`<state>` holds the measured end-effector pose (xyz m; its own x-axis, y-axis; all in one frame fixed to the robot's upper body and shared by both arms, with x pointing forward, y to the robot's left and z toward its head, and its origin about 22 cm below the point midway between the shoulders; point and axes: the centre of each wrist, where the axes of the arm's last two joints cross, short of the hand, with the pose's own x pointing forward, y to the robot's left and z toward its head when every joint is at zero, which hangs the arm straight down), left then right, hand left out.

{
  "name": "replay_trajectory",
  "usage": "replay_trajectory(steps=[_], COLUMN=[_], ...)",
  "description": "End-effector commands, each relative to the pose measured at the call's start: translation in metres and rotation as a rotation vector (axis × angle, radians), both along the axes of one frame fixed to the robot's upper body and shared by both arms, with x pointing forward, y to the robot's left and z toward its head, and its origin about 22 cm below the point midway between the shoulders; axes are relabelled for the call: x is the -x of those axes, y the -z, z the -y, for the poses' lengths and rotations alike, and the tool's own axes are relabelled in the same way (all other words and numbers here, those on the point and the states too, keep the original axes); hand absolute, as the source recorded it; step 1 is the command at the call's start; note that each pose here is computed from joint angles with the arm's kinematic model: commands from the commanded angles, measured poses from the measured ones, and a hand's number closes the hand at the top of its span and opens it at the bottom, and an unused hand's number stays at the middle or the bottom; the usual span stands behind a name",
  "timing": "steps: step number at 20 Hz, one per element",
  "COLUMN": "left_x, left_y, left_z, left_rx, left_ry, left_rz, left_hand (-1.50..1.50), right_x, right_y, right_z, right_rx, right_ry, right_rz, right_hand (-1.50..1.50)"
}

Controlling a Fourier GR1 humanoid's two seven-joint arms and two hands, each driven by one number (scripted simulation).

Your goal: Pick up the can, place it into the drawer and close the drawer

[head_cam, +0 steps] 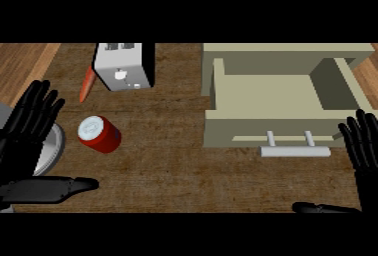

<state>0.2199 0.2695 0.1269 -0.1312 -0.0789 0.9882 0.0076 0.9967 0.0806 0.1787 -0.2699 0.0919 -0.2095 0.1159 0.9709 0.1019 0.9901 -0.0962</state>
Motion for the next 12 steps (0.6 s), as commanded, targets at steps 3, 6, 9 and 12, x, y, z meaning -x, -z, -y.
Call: replay_trajectory(steps=[3,6,9,12], left_x=[-0.026,-0.027,-0.031,-0.043], left_y=[-0.002,0.024,0.02,0.038], left_z=[-0.013,-0.017,-0.013,-0.005], left_rx=[0.004,-0.024,0.002,-0.011], left_ry=[-0.057,-0.051,-0.059,-0.05], left_rz=[-0.033,-0.031,-0.046,-0.042], left_hand=[-1.5,-1.5,-1.5,-1.5], right_x=[0.007,0.009,0.023,0.016], right_y=[0.0,0.002,0.007,0.023], right_z=[0.019,0.015,0.011,0.031], right_rx=[-0.009,-0.004,0.003,0.011], right_ry=[0.001,0.007,-0.004,0.0], right_rz=[-0.004,-0.012,-0.003,-0.02], right_hand=[-1.5,-1.5,-1.5,-1.5])
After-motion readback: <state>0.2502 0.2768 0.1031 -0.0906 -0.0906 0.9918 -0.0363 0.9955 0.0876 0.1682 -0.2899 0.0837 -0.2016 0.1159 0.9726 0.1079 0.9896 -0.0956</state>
